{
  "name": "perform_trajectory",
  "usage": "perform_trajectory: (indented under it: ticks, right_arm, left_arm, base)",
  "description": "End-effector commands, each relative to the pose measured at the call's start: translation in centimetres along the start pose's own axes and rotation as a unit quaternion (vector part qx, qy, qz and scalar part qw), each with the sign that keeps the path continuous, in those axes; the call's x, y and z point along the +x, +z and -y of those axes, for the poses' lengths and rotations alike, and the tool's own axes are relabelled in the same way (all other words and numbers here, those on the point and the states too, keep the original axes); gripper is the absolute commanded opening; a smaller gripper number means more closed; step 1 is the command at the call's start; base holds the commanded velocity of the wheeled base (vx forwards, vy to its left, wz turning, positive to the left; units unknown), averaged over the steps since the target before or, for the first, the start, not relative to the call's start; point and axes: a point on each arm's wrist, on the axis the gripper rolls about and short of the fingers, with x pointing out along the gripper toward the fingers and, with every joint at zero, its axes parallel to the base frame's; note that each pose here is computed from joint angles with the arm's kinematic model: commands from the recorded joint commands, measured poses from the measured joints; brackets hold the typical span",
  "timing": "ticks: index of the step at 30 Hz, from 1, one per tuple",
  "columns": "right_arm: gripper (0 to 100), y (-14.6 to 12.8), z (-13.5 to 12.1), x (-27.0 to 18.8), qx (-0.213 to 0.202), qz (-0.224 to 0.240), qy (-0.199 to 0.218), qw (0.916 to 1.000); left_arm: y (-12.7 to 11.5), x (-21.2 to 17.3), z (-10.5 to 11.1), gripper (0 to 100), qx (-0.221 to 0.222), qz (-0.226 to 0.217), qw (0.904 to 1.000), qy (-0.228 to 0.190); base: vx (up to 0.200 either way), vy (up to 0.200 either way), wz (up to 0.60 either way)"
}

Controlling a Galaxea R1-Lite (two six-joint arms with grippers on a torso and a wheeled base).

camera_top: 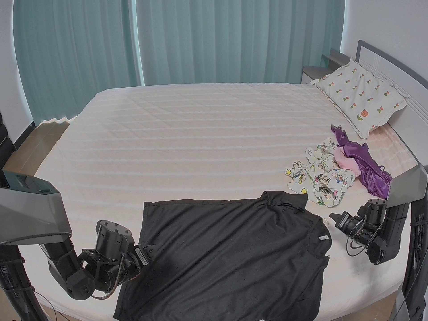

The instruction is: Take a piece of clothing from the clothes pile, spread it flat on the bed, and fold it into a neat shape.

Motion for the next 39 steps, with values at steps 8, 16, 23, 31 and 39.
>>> perform_trajectory:
  ticks: [8,16,23,31,39]
  right_arm:
    - [100,-0.6,0.6,-0.5,0.006,-0.014,-0.013,0.9998]
    - [100,-1.0,0.8,-1.2,0.011,-0.025,-0.020,0.9994]
    - [100,-1.0,0.7,-1.3,0.011,-0.026,-0.020,0.9994]
    - [100,-1.1,0.7,-1.3,0.011,-0.028,-0.020,0.9994]
    - [100,-1.2,0.5,-1.3,0.009,-0.029,-0.016,0.9994]
  left_arm:
    - [0.1,0.3,0.1,100,-0.009,0.008,0.9999,-0.006]
    - [0.4,0.3,0.0,100,-0.022,0.015,0.9996,-0.009]
    - [0.6,0.6,-0.3,100,-0.027,0.016,0.9995,-0.003]
    - [0.5,0.6,-0.3,100,-0.026,0.015,0.9995,-0.001]
    - [1.8,1.2,0.7,100,-0.044,0.036,0.9981,-0.024]
  base:
    - [0.000,0.000,0.00]
    - [0.000,0.025,0.00]
    - [0.000,0.200,0.00]
    - [0.000,0.175,0.00]
    - [0.000,0.000,0.00]
